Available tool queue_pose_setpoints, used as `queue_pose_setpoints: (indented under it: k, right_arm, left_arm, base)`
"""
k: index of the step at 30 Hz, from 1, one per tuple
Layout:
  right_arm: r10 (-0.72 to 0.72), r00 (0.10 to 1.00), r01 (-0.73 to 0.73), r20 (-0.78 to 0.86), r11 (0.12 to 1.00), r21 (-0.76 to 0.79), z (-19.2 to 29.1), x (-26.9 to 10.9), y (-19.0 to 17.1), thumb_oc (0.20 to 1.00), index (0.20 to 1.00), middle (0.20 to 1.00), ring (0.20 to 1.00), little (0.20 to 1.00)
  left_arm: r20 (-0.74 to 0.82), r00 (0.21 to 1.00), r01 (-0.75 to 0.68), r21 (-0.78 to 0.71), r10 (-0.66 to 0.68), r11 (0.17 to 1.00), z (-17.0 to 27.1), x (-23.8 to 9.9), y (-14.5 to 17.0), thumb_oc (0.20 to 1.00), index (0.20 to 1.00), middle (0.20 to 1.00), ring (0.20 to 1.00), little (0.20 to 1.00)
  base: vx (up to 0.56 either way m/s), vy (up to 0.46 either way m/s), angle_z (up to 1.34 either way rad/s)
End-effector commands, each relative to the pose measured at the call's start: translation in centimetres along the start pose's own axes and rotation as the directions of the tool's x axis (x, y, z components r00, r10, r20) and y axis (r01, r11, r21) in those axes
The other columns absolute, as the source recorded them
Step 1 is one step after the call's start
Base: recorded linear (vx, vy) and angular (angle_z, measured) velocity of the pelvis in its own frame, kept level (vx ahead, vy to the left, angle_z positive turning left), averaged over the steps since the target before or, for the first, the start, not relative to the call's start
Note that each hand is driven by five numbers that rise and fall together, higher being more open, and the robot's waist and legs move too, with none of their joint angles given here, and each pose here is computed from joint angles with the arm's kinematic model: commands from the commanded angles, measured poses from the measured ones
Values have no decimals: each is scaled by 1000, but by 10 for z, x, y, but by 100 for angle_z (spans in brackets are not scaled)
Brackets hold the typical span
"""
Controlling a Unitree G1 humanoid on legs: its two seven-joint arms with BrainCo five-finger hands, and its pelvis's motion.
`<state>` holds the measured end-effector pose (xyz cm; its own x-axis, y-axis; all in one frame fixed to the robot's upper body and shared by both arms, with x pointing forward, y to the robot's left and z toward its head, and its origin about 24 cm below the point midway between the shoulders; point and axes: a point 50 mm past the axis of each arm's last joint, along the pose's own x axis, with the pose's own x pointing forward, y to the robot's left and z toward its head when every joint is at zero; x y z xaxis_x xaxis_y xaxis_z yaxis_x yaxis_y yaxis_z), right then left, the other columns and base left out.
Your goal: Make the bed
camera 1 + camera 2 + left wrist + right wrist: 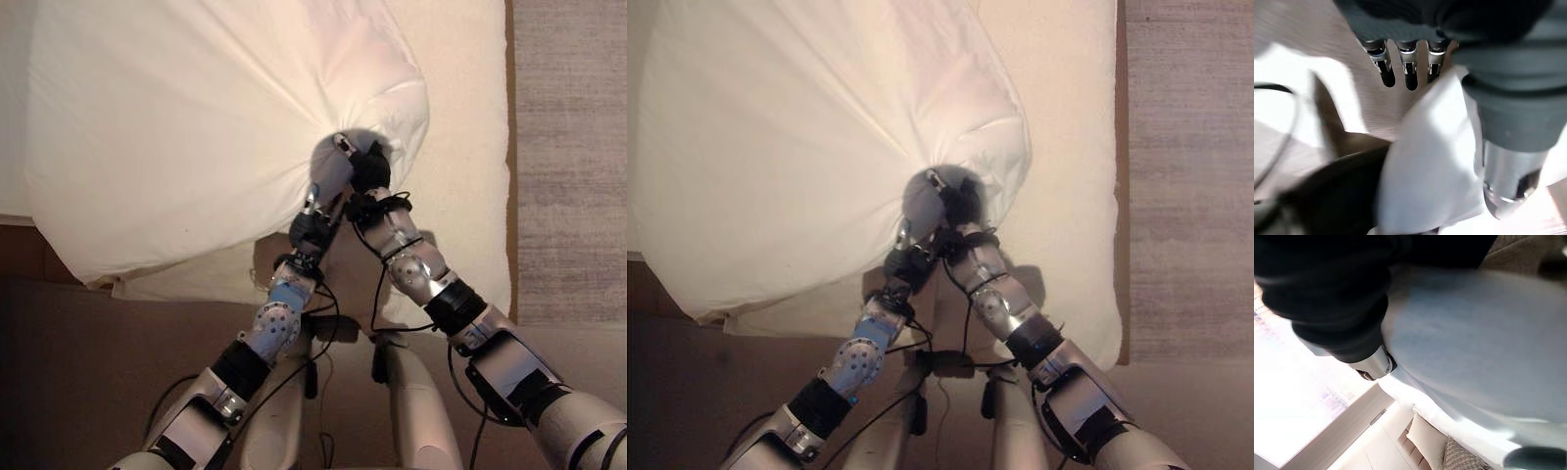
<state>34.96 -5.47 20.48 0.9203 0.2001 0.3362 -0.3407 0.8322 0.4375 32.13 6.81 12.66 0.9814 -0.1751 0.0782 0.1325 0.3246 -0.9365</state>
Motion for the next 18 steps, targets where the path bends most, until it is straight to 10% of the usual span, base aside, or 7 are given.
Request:
queue_pose_setpoints:
  k: [1, 18]
  right_arm:
    - [32, 951, -56, 306, 996, 71, 55, -15, 2, 200, 200, 200, 200, 200]
    - [-183, 876, 162, 446, 983, 84, 88, -12, -30, 200, 200, 200, 200, 200]
  left_arm:
    - [155, 988, -14, 2, 13, 1000, 21, -5, 5, 1000, 1000, 1000, 1000, 1000]
    - [292, 935, -210, -2, 201, 978, 51, -44, 61, 1000, 1000, 1000, 1000, 1000]
  base:
    - [-6, -43, -1]
    - [1, -17, 2]
